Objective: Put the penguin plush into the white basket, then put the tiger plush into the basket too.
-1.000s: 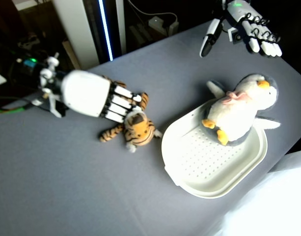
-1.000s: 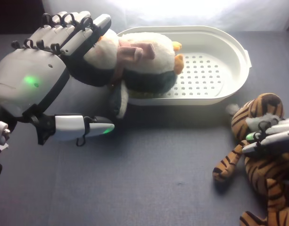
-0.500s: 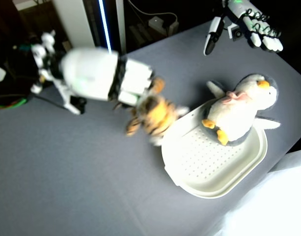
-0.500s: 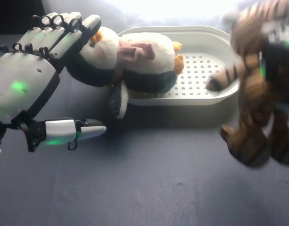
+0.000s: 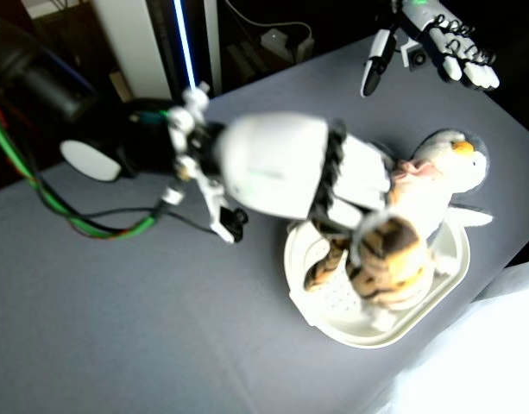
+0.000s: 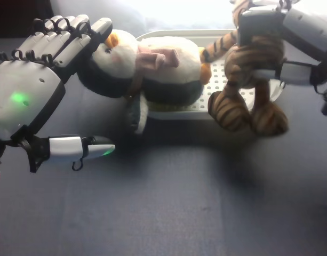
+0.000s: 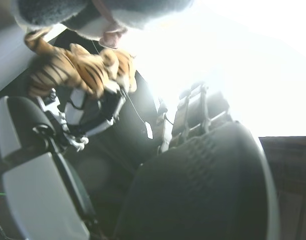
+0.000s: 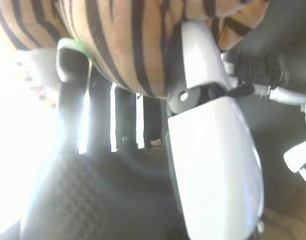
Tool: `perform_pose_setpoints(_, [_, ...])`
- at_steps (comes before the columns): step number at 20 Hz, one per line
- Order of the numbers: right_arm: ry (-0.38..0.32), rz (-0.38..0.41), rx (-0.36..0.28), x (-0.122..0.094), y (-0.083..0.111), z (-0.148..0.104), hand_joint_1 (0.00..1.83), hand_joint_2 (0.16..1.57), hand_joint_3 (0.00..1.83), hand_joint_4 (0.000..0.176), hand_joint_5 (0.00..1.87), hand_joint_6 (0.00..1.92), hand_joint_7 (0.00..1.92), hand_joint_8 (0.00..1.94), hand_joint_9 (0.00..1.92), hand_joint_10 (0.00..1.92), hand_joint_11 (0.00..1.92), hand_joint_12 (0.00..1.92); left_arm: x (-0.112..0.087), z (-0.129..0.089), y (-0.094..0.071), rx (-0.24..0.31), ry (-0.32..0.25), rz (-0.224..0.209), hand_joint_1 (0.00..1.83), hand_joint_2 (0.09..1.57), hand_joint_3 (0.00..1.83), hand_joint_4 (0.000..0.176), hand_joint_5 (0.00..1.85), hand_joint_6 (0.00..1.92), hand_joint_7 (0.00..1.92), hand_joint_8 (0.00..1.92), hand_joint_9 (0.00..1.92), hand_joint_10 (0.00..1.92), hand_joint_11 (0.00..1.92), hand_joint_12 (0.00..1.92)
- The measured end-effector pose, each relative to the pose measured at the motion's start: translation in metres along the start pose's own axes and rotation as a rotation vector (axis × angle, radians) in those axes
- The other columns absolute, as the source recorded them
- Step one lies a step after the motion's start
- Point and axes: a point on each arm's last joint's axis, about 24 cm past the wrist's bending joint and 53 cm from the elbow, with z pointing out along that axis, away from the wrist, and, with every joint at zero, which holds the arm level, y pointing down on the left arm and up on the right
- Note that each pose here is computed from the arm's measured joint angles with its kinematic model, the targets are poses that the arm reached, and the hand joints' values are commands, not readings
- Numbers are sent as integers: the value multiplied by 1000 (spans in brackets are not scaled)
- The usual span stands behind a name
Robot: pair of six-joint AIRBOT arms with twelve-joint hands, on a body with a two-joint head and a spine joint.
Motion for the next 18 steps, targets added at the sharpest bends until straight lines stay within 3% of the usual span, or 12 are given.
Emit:
perform_pose_setpoints(4, [-112,77,-92,-38,23,-25,261,1137,5,132,0,0,0,0,0,0,0,1,-8,-6,-6,23,-16,-9,948,711,0,123,0,0,0,0,0,0,0,0])
perform_pose_setpoints(5, [-161,101,-122,-51,27,-39,266,1163,13,167,0,0,0,0,0,0,0,0,-14,-11,-6,24,-31,-3,952,719,0,138,0,0,0,0,0,0,0,0])
perform_pose_setpoints(8, [-254,212,-117,-62,12,-74,162,1200,17,176,0,0,0,0,0,0,6,3,-31,-20,-8,38,-97,-37,860,721,0,121,0,0,0,0,0,0,0,0])
perform_pose_setpoints(9, [-267,225,-115,-61,12,-83,174,1212,6,141,21,1,66,4,73,10,81,50,-34,-22,-11,53,-108,-48,879,737,0,146,0,0,0,0,0,0,0,0])
perform_pose_setpoints(11, [-292,234,-201,-63,35,-97,376,1292,0,66,112,2,273,4,295,0,21,730,-38,-24,-21,100,-125,-72,831,789,14,175,0,0,0,0,0,0,0,0])
perform_pose_setpoints(12, [-323,232,-275,-71,53,-105,550,1271,0,37,136,3,397,25,461,43,124,1032,-41,-26,-27,128,-136,-96,739,853,39,149,0,0,0,0,0,0,0,0])
perform_pose_setpoints(13, [-349,229,-314,-78,63,-111,746,1271,0,48,113,0,440,14,533,43,135,1168,-46,-28,-30,148,-151,-130,781,949,37,51,0,0,0,0,0,0,0,0])
perform_pose_setpoints(14, [-364,233,-323,-83,68,-115,746,1271,0,48,113,0,440,14,533,43,135,1168,-48,-28,-30,154,-158,-149,781,949,37,51,0,0,0,0,0,0,0,0])
perform_pose_setpoints(15, [-363,206,-341,-85,76,-118,643,1291,1,0,444,36,616,29,686,79,223,1401,-52,-26,-29,167,-159,-163,483,1217,76,8,176,19,64,2,0,0,0,0])
perform_pose_setpoints(16, [-357,186,-361,-84,85,-117,643,1291,1,0,444,36,616,29,686,79,223,1401,-55,-25,-29,176,-165,-179,483,1217,76,8,176,19,64,2,0,0,0,0])
perform_pose_setpoints(17, [-344,153,-397,-81,99,-117,32,1312,0,65,41,4,228,5,327,5,8,1208,-57,-22,-32,204,-166,-206,33,1308,9,110,344,46,85,1,2,0,0,0])
perform_pose_setpoints(18, [-329,113,-432,-78,115,-116,362,1180,0,58,216,33,420,31,508,65,158,1386,-58,-17,-39,232,-171,-218,6,1262,0,62,277,12,174,10,43,12,0,0])
